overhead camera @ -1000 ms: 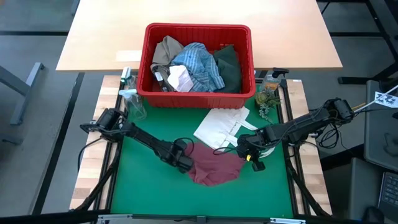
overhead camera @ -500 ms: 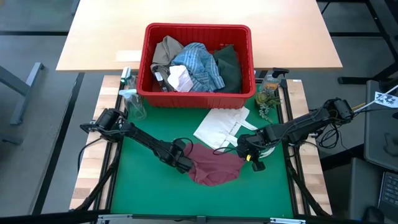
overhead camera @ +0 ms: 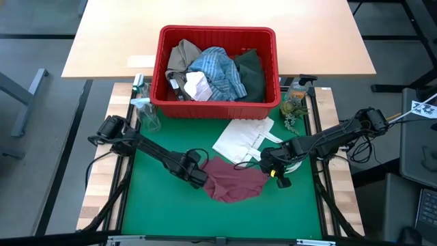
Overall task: Fold Laundry from Bin
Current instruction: Remove the pink underwear from the red bin
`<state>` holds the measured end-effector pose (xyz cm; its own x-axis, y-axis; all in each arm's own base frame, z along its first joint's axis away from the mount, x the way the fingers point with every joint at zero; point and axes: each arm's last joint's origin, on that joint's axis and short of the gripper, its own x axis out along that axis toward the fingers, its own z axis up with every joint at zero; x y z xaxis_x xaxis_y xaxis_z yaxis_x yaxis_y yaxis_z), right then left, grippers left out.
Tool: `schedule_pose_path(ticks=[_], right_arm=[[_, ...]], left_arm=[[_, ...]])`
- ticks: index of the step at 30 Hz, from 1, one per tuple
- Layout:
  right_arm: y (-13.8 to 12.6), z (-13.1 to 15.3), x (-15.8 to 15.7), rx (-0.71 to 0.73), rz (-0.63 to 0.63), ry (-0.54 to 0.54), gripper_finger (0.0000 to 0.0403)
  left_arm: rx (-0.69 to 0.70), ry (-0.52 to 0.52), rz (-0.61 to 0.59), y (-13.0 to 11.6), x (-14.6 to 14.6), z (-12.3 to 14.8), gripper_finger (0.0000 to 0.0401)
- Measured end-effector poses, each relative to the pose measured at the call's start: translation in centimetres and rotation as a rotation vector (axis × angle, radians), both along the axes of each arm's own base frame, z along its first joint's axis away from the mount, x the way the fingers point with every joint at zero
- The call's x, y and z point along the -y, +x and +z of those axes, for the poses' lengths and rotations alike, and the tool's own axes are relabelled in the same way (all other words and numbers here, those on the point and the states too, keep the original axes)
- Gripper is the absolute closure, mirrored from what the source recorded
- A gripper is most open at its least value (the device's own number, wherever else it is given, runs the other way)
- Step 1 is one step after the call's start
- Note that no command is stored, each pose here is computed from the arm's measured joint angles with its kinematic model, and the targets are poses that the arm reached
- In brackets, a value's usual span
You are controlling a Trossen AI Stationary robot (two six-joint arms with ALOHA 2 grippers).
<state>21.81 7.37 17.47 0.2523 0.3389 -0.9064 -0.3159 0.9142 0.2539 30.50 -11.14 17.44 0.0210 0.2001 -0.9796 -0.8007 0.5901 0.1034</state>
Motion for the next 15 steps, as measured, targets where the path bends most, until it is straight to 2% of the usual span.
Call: schedule_pose_path(ticks=[4, 10, 15], right_arm=[[0.00, 0.00, 0.00, 0.000, 0.000, 0.000, 0.0402], [-0.01, -0.01, 0.00, -0.001, 0.000, 0.000, 0.0402], [-0.01, -0.01, 0.00, -0.001, 0.000, 0.000, 0.0402]], left_arm=[[-0.001, -0.003, 0.011, 0.12, -0.33, 0.00, 0.0262], [0.010, -0.007, 0.029, 0.43, -0.87, -0.01, 0.0223], [0.015, -0.008, -0.044, 0.68, -0.99, -0.01, 0.0214]])
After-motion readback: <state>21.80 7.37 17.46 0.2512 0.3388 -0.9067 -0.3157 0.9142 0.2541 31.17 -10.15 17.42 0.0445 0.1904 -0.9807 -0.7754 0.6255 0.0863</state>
